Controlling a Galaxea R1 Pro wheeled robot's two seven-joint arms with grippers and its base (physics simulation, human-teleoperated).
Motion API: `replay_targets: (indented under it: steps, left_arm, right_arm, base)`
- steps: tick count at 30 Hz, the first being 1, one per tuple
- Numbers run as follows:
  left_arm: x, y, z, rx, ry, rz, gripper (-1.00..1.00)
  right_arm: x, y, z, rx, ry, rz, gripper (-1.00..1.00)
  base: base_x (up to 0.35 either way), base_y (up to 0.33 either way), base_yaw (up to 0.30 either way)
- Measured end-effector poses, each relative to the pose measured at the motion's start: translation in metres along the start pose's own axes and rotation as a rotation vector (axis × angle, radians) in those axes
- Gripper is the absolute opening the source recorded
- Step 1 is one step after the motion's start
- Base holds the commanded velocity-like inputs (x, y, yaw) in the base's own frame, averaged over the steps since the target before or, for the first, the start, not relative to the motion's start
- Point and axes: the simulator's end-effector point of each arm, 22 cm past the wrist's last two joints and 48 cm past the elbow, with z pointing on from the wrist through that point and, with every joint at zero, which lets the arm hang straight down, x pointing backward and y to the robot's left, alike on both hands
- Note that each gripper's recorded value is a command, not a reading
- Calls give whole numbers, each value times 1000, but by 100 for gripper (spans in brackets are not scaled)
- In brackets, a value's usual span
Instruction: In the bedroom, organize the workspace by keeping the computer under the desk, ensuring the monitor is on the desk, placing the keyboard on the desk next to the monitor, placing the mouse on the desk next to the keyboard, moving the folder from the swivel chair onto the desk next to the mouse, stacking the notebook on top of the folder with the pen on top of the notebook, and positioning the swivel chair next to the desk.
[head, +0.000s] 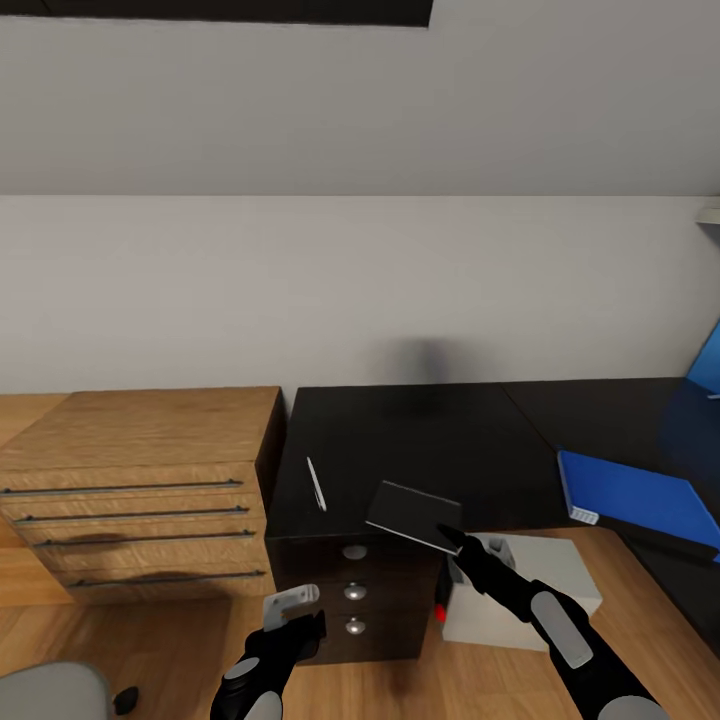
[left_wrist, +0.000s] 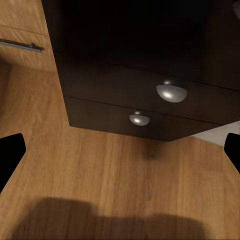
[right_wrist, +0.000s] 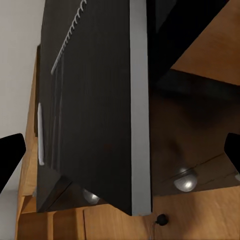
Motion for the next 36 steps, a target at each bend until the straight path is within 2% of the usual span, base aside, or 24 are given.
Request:
replay_targets:
  steps: [17, 36]
  left_arm:
    - [0, 0, 0, 0, 0, 0, 100]
    - [5, -1, 1, 1, 9, 8, 100]
  right_arm:
    - [19, 9, 10, -15, 25, -3, 100]
    - [20, 11, 11, -19, 24, -3, 100]
  base:
    - [3, 1, 0]
    - [0, 0, 0]
